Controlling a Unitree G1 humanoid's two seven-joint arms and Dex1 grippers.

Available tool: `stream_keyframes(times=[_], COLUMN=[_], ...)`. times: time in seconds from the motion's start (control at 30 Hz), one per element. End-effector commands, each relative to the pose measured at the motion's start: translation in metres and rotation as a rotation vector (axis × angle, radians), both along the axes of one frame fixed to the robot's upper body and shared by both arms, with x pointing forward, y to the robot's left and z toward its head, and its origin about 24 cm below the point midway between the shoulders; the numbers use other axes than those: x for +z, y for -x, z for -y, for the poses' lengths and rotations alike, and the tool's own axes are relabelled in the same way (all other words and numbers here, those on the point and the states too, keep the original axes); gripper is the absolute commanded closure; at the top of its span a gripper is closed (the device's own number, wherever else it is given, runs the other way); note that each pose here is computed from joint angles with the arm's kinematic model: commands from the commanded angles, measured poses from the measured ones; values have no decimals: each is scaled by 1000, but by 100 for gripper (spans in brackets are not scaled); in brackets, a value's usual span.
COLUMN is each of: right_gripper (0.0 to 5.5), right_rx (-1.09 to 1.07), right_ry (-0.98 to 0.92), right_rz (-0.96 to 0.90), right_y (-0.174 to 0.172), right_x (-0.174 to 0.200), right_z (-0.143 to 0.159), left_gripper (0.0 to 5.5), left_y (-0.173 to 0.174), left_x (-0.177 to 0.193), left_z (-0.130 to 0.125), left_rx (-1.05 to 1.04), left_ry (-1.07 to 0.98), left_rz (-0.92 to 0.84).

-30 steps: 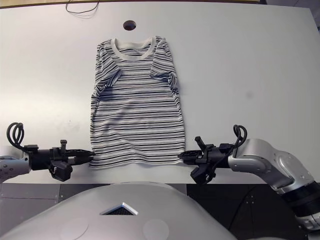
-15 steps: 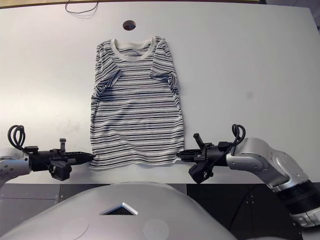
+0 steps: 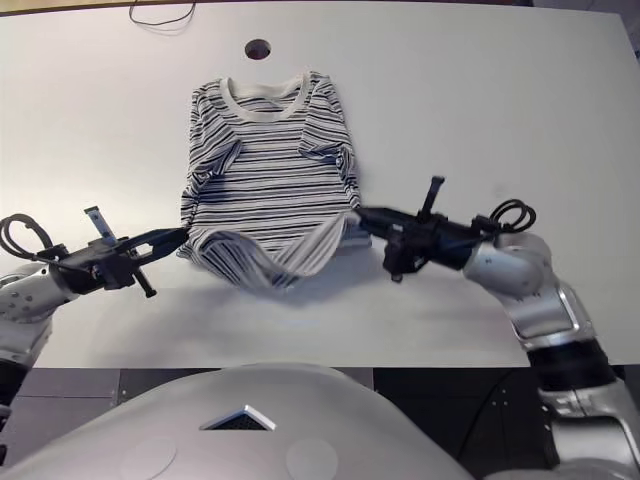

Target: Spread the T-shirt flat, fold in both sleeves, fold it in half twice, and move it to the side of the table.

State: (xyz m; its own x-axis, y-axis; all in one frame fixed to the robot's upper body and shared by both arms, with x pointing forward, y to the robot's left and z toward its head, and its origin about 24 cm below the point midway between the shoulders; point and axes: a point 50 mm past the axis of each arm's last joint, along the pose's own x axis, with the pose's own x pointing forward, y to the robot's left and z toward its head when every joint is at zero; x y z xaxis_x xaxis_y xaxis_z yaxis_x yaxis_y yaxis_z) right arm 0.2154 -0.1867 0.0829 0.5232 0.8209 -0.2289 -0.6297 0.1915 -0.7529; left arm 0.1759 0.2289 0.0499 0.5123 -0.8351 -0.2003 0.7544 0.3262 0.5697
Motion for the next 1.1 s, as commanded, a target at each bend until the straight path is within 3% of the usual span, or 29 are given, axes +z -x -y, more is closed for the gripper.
stream_keyframes(times=[0.03,0.23,0.37,0.57,0.77,0.9,1.1], right_gripper=[539,539,539,539,539,540,425], right_rx=[-135,-340,-425,-488,-530,-556,-619], right_ry=[-86,-156,-120,-84,-73,-60,5], right_rz=[82,181,197,199,187,177,145], right_y=[-38,-98,-119,-137,-148,-154,-161], right_x=[-2,-2,-10,-16,-20,-20,-23], right_z=[-9,-23,-22,-28,-40,-49,-51], left_gripper=[538,538,538,538,538,480,379], left_y=[-27,-88,-122,-149,-154,-153,-162], left_x=[-6,-2,4,7,-18,-26,-22], left_z=[1,-1,0,1,7,10,10], left_rx=[93,313,430,512,590,619,732], left_ry=[-8,44,92,46,-34,-2,123], left_rz=[53,136,148,130,39,-13,-64])
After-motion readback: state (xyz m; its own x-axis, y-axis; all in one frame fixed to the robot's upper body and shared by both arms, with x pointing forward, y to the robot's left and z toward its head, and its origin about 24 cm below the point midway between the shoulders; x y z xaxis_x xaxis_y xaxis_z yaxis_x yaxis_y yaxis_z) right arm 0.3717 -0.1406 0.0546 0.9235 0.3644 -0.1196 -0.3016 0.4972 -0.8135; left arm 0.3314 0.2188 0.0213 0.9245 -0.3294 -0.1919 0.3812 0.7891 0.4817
